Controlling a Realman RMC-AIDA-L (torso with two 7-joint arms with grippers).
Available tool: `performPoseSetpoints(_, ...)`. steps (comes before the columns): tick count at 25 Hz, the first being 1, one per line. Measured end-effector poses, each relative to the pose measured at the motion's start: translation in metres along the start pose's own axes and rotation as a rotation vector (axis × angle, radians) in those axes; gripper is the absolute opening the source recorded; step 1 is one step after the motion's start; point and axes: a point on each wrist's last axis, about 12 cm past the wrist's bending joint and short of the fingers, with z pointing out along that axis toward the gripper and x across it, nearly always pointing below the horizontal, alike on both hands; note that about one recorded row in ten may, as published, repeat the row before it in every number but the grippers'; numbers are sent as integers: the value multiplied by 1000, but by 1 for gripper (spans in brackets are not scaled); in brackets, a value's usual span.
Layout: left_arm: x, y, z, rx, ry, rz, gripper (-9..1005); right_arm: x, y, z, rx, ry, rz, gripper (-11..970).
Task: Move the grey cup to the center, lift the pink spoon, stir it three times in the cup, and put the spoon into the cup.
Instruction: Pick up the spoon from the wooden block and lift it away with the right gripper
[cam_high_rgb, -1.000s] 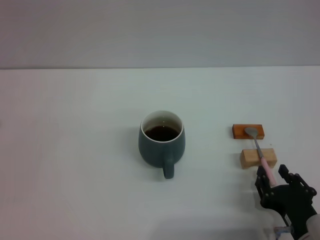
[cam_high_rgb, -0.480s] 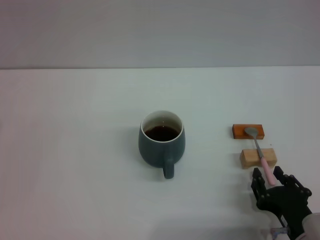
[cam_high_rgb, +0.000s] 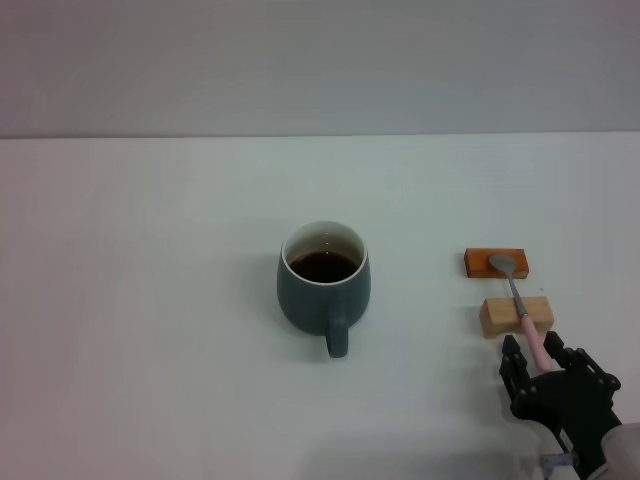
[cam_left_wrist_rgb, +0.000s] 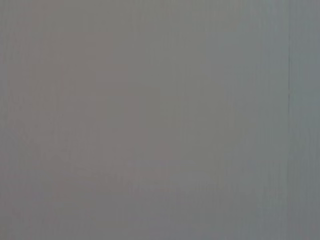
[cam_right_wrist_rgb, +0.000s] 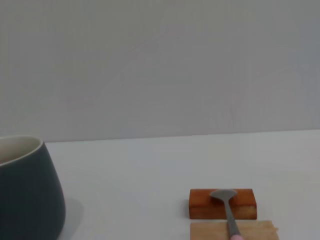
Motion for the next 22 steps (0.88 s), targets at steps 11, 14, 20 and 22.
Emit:
performPoseSetpoints(11,0,0,0,-2,0,-1,46,-4,-2,4,-4,-10,-11,456)
performPoseSetpoints(14,0,0,0,-2,-1,-2,46,-4,-2,5,-4,-10,-11,454)
performPoseSetpoints(20,0,-1,1,-2,-4,-4,46,-3,-3,5,-1,-8,-13,386)
performPoseSetpoints(22,-1,-2,2,0,-6,-4,46,-3,-3,5,-2,-6,-12,372)
